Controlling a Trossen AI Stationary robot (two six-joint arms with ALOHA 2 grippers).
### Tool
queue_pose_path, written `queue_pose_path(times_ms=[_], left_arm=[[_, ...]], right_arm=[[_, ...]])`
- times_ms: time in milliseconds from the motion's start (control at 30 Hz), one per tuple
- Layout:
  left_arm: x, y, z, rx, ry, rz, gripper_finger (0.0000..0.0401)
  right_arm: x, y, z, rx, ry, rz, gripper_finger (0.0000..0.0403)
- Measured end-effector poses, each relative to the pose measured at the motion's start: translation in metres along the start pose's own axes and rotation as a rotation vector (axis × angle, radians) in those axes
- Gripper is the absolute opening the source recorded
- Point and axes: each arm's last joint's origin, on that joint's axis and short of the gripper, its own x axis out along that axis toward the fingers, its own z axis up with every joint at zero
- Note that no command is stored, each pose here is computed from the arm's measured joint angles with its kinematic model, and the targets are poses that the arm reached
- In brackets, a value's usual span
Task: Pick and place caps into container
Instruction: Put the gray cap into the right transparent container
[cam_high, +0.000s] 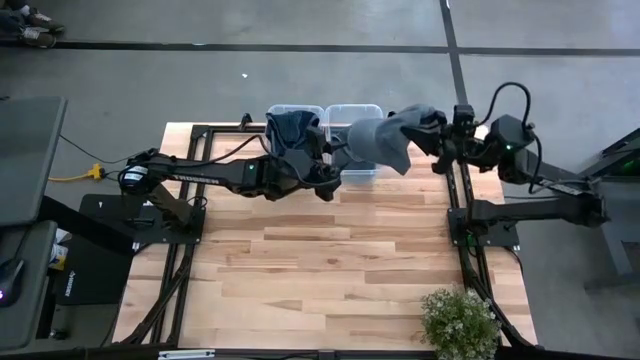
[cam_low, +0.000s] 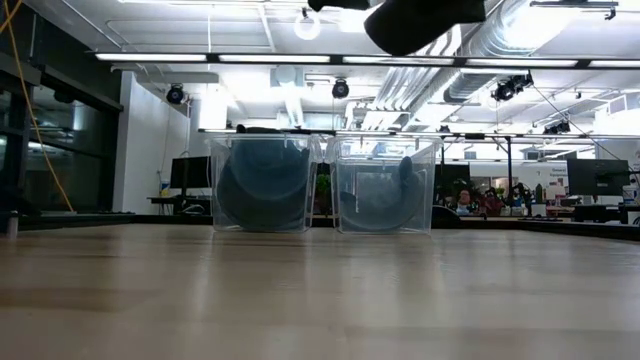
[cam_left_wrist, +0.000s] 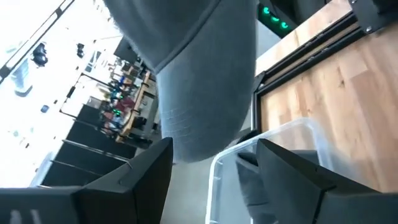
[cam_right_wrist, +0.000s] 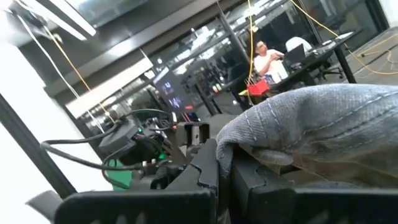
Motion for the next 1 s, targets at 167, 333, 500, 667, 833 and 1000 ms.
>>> queue_pose_path(times_ms=[167, 333, 500, 667, 833, 1000], left_arm=[[0.0, 0.001, -0.001, 0.043, 0.022, 0.019, 0.0228], [0.0, 0.001, -0.001, 0.084, 0.051, 0.04, 0.0228], [0.0, 0.001, -0.002, 0.102, 0.053, 0.039, 0.0228], [0.0, 0.001, -0.002, 0.112, 0.053, 0.038, 0.0228], [0.0, 0.001, -0.002, 0.111, 0.063, 0.046, 0.0216], [0.0, 0.002, -0.003, 0.108, 0.11, 0.084, 0.0197]], right_arm=[[0.019, 0.008, 0.012, -0.024, 0.026, -0.014, 0.0], [0.037, 0.008, 0.012, -0.022, 0.06, -0.013, 0.0], [0.05, 0.006, 0.006, 0.013, 0.078, 0.007, 0.0], [0.06, 0.005, 0.002, 0.054, 0.086, 0.054, 0.0], [0.064, 0.004, 0.0, 0.082, 0.105, 0.077, 0.0], [0.064, 0.006, 0.002, 0.098, 0.09, 0.091, 0.0]])
